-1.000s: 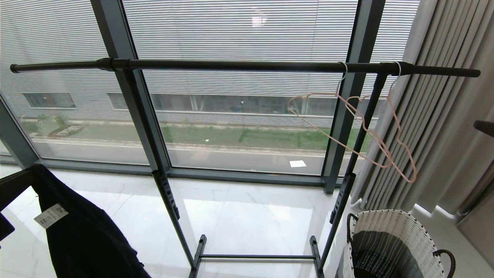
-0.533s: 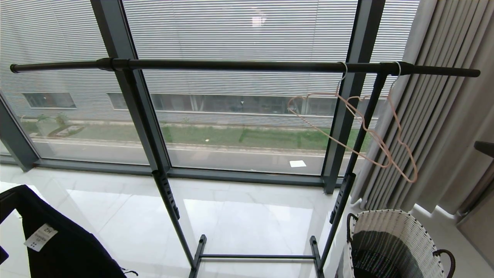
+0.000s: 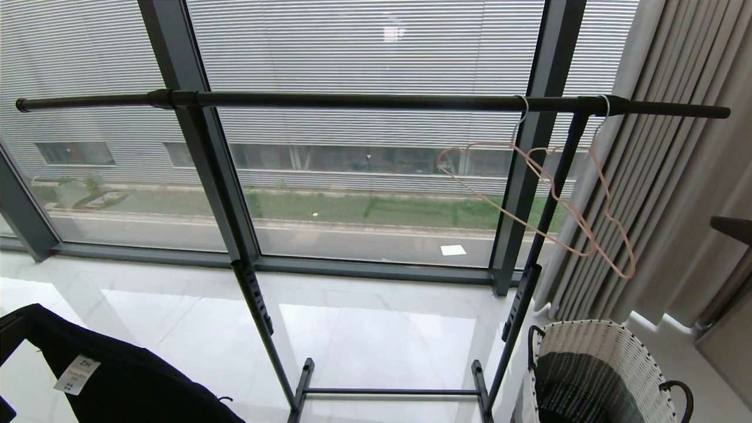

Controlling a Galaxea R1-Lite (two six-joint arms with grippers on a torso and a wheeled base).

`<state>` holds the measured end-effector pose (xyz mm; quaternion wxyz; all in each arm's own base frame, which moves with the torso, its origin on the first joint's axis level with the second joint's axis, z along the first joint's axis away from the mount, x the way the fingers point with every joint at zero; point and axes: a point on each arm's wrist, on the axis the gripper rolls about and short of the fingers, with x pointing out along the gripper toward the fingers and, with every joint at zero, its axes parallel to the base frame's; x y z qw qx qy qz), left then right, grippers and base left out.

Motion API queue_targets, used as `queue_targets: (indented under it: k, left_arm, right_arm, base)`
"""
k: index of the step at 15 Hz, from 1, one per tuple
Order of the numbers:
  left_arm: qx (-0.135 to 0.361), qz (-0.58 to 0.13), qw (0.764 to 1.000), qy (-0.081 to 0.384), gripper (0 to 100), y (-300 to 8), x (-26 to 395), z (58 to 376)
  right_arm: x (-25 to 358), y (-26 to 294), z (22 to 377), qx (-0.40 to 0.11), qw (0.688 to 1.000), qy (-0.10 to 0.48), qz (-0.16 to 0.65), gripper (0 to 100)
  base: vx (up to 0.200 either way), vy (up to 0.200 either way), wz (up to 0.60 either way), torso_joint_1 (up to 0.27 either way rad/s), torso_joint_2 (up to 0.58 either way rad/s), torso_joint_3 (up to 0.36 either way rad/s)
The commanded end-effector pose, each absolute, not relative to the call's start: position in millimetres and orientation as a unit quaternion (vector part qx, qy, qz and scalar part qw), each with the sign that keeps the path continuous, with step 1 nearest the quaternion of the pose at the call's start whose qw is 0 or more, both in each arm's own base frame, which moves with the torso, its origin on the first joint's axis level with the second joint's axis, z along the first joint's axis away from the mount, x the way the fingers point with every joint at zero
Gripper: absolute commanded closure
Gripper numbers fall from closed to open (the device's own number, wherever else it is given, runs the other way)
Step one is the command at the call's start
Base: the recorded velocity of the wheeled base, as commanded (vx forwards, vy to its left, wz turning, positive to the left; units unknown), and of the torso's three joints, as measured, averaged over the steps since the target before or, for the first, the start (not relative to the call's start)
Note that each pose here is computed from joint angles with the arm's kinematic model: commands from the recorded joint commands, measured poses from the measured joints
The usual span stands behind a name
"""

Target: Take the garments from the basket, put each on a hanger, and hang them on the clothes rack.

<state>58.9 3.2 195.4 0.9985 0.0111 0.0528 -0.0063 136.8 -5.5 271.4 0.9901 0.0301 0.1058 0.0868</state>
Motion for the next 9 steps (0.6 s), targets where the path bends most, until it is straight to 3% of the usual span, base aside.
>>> queue_targets:
  k: [1,5,9]
  left_arm:
    - [0.011,-0.006,0.998,0.054,100,3.3,60.0,195.9]
    - [0.011,-0.005,0.998,0.054,100,3.3,59.2,194.8]
    - [0.010,-0.005,0.998,0.056,100,3.2,57.7,192.2]
  right_arm:
    - [138.7,-5.7,270.7,0.031,0.990,0.108,0.087,0]
    - [139.1,-5.7,270.5,0.023,0.990,0.108,0.089,0]
    - [157.1,-7.2,266.7,0.004,0.988,0.124,0.091,0]
  base:
    - [0.200,0.000,0.00,-0.012,0.00,0.007]
    - [0.200,0.000,0.00,0.012,0.00,0.004]
    - [0.000,0.000,0.00,0.000,0.00,0.000]
